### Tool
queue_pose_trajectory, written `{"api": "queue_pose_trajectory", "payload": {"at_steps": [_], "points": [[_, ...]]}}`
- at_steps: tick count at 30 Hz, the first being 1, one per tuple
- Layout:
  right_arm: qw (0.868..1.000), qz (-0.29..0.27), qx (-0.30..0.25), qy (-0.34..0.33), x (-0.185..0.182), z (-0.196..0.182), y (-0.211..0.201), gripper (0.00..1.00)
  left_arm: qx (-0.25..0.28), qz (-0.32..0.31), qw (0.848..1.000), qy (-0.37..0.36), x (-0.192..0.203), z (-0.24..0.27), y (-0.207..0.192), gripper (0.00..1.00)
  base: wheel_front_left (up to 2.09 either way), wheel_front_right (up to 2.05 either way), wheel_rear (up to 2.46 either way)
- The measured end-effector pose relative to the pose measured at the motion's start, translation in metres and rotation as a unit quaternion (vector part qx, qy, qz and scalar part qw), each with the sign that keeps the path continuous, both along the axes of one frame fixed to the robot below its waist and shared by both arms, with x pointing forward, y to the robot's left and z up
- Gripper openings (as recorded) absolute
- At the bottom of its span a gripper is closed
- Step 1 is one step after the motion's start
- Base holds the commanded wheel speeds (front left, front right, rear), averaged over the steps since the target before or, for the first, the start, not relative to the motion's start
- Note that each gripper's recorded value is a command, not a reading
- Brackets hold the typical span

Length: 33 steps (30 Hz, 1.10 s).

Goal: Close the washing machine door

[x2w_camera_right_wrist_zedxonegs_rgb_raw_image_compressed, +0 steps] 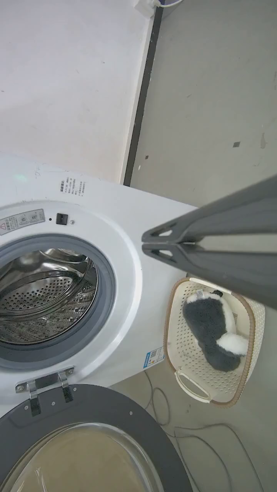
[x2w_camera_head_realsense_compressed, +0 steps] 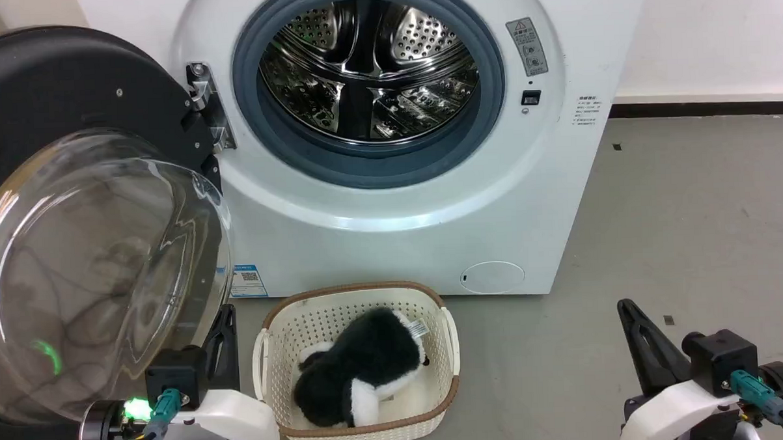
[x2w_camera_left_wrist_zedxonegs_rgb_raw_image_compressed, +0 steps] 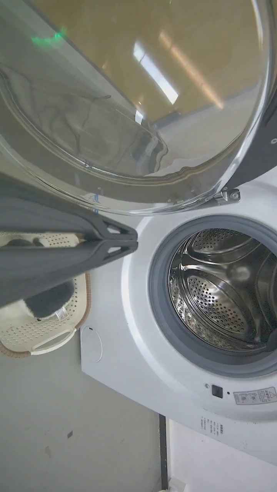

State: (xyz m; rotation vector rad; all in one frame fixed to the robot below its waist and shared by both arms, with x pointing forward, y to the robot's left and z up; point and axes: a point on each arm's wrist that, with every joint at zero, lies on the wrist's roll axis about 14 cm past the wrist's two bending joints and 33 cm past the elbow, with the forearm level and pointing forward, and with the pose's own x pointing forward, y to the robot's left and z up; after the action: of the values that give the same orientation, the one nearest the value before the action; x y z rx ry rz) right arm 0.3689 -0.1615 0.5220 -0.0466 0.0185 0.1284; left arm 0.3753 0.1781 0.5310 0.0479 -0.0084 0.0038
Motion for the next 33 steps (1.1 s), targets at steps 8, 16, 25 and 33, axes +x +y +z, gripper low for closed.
{"api": "queue_pose_trajectory", "payload": {"at_steps": [8,16,25,33], "points": [[1.000,0.000,0.000,0.000,0.0000,0.0000,0.0000,0.00,0.000,0.000,1.000,0.001,-0.0003,-0.0005,-0.0001,0.00,0.00,0.00,0.00],[1.000,0.000,0.000,0.000,0.0000,0.0000,-0.0001,0.00,0.000,-0.001,1.000,0.001,-0.0003,-0.0005,-0.0002,0.00,0.00,0.00,0.00],[1.000,0.000,0.000,0.000,0.0000,0.0000,-0.0001,0.00,0.000,0.000,1.000,0.001,-0.0003,-0.0006,-0.0002,0.00,0.00,0.00,0.00],[1.000,-0.002,0.003,0.000,0.0001,-0.0004,-0.0010,1.00,0.000,0.003,1.000,0.001,-0.0002,-0.0011,-0.0002,1.00,0.00,0.00,0.00]]}}
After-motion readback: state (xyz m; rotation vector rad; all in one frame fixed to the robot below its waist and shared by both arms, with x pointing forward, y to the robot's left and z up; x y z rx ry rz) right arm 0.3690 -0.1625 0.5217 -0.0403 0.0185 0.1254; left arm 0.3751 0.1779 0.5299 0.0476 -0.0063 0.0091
